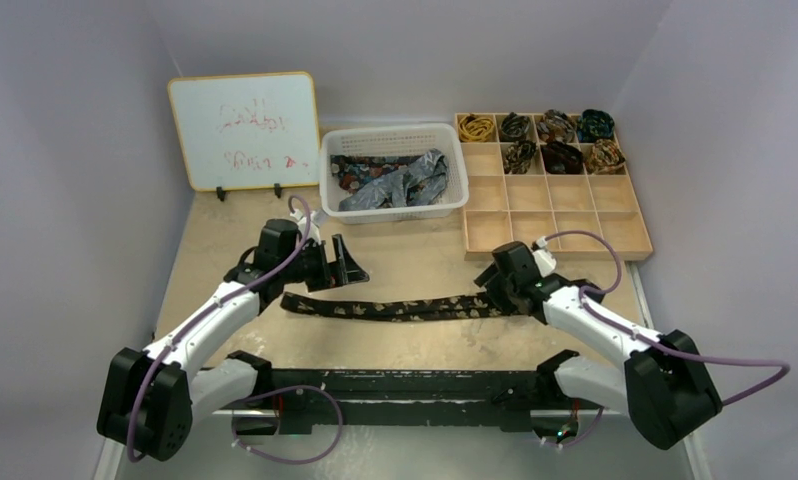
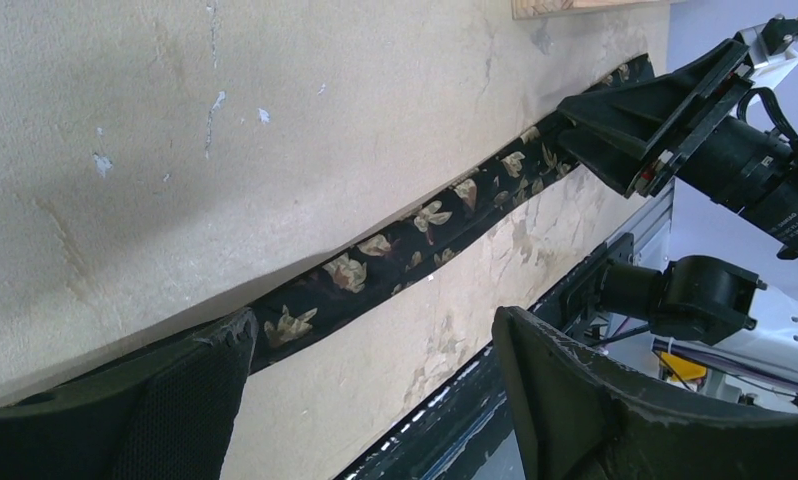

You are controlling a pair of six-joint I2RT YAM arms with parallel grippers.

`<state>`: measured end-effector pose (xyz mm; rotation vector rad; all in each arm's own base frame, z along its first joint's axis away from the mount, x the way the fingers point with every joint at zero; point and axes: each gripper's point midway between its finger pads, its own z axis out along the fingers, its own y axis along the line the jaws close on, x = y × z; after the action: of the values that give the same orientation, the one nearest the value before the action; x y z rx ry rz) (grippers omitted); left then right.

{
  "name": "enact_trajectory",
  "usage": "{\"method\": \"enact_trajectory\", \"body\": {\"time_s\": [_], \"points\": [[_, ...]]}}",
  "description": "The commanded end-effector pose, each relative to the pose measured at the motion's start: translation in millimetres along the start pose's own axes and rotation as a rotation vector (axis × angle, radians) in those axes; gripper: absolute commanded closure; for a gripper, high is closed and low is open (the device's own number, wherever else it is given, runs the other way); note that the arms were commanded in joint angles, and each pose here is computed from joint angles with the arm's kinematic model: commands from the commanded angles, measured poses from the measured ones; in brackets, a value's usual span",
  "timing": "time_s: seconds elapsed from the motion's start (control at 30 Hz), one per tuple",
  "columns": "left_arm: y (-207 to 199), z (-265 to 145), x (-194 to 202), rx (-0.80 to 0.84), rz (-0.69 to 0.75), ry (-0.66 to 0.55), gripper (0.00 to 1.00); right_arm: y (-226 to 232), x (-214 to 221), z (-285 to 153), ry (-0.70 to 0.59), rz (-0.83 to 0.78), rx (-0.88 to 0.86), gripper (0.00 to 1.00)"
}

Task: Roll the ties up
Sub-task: Flatten out the tie at the center of the board.

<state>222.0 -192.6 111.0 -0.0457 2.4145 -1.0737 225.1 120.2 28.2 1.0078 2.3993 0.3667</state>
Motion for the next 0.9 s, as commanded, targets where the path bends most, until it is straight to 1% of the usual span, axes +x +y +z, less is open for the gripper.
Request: {"method": "enact_trajectory", "body": {"time_s": [0.0,0.17,0.23,0.37,0.57,0.67,0.7,0.8,0.87], "points": [[-3.0,0.6,-8.6,0.003,0.025,-0.031,0.14,-8.2,-29.1,4.1,-0.118,0.062,0.075,0.35],[-1.4,-0.7,-7.1,0.000,0.017,-0.045,0.13,-13.6,-43.4,10.1,-0.137,0.063,0.097,0.34],[1.6,-1.5,-8.1,-0.024,0.011,-0.047,0.13,-22.3,-48.1,12.4,-0.143,0.079,0.127,0.33],[9.0,-6.0,-9.0,-0.077,-0.012,-0.067,0.13,-27.4,-53.0,14.2,-0.139,0.102,0.135,0.33],[21.2,-13.9,-15.4,-0.169,-0.037,-0.123,0.10,-46.2,-67.4,14.9,-0.151,0.193,0.181,0.33],[24.4,-17.0,-18.5,-0.194,-0.039,-0.147,0.09,-46.3,-82.3,12.9,-0.175,0.206,0.177,0.33],[25.2,-17.4,-18.7,-0.197,-0.043,-0.153,0.09,-45.1,-93.4,10.8,-0.189,0.194,0.176,0.33],[26.1,-20.9,-21.9,-0.214,-0.032,-0.169,0.09,-57.0,-115.7,4.8,-0.225,0.197,0.238,0.33],[25.4,-23.8,-24.8,-0.216,-0.013,-0.185,0.09,-55.6,-125.1,0.9,-0.254,0.203,0.238,0.33]]}}
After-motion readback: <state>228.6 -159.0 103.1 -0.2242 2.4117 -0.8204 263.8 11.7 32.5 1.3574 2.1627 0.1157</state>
